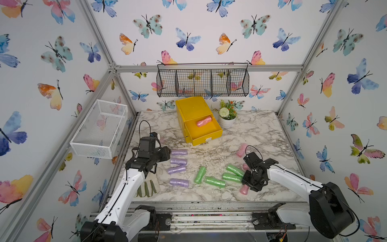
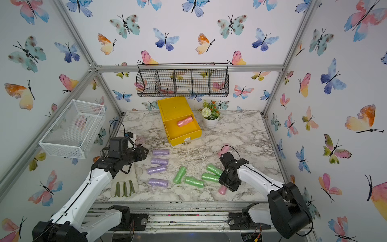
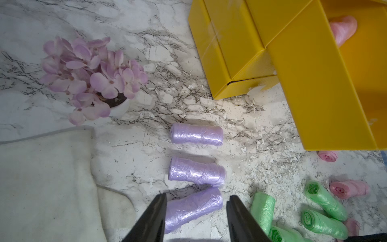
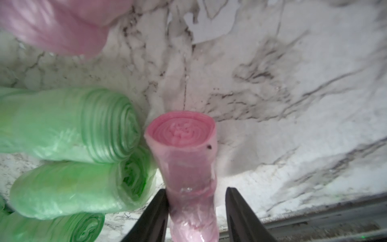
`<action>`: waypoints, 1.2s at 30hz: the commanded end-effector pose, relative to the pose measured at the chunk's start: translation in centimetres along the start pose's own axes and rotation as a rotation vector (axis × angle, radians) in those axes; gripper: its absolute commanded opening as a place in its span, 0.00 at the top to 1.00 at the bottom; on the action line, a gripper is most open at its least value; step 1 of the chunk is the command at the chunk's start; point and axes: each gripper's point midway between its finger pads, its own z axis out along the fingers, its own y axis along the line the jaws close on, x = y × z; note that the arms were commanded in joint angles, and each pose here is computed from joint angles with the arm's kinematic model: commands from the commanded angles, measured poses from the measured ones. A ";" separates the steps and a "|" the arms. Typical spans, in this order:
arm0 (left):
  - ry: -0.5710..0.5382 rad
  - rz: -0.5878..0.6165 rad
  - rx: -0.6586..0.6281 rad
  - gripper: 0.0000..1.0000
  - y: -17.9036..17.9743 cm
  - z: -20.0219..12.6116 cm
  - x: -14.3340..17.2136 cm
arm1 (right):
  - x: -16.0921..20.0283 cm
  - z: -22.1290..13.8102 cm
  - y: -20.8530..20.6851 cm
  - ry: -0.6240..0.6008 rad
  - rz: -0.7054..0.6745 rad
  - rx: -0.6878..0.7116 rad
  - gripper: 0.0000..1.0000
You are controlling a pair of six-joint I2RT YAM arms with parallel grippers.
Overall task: Sort the rolls of trash bags by color and place them into the drawer
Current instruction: Pick up the roll of trash bags from the center of the board.
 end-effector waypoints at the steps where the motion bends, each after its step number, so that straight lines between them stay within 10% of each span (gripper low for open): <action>1: 0.003 -0.009 0.014 0.49 0.0 0.2 0.2 | 0.3 0.3 -0.8 0.002 0.007 0.019 0.55; 20: 0.004 -0.009 0.017 0.49 -0.1 0.2 0.2 | -0.8 -1.9 -0.5 -0.062 0.005 0.008 0.68; 36: -0.009 -0.005 0.030 0.49 -0.4 -0.2 -0.1 | -8.5 -19.3 12.6 -0.381 -0.015 -0.407 0.72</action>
